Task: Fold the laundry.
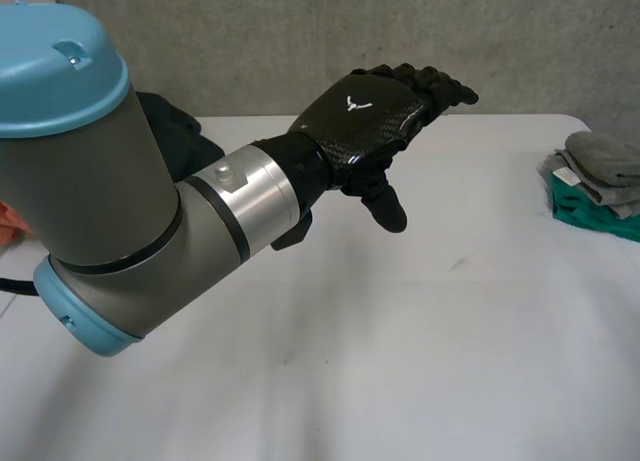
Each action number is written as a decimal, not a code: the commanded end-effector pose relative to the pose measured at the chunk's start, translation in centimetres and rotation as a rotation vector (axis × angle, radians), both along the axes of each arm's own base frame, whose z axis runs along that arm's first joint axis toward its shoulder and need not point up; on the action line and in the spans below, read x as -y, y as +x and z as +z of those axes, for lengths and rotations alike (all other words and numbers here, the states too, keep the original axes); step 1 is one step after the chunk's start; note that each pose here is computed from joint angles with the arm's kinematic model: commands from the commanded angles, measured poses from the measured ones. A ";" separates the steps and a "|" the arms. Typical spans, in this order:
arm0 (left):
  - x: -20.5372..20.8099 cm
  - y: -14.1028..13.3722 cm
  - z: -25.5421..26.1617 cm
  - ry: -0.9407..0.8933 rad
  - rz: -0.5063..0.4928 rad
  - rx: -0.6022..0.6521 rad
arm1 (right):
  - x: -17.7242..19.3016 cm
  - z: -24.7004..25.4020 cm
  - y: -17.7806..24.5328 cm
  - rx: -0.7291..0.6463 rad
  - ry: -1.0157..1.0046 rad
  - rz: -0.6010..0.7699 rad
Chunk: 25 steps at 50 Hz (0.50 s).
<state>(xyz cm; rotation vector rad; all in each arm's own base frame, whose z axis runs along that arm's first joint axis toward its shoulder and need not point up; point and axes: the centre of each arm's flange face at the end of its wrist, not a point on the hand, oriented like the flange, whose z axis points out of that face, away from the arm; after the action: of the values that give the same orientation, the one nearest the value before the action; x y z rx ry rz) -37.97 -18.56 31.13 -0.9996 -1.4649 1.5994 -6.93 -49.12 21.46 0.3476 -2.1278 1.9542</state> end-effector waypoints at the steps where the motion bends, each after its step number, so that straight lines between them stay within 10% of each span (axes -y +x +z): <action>1: -0.1 0.0 0.0 0.000 0.000 -0.001 | -2.1 5.0 -6.0 -0.259 0.021 -0.336; 8: 0.8 0.4 4.0 -0.055 0.052 -0.113 | -0.2 12.3 -4.6 -0.427 -0.313 -0.446; 17: 6.9 7.6 11.5 -0.181 0.459 -0.315 | -3.6 17.8 15.4 -0.256 -0.588 0.059; 25: 14.9 15.6 7.2 -0.337 0.868 0.071 | -11.1 10.1 29.7 -0.166 -0.372 0.567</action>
<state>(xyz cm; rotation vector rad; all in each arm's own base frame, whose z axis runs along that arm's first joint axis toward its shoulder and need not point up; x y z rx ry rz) -26.93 -28.96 41.96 -0.4525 -1.5384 2.3010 14.69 -43.28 36.92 0.7284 -1.4075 2.3995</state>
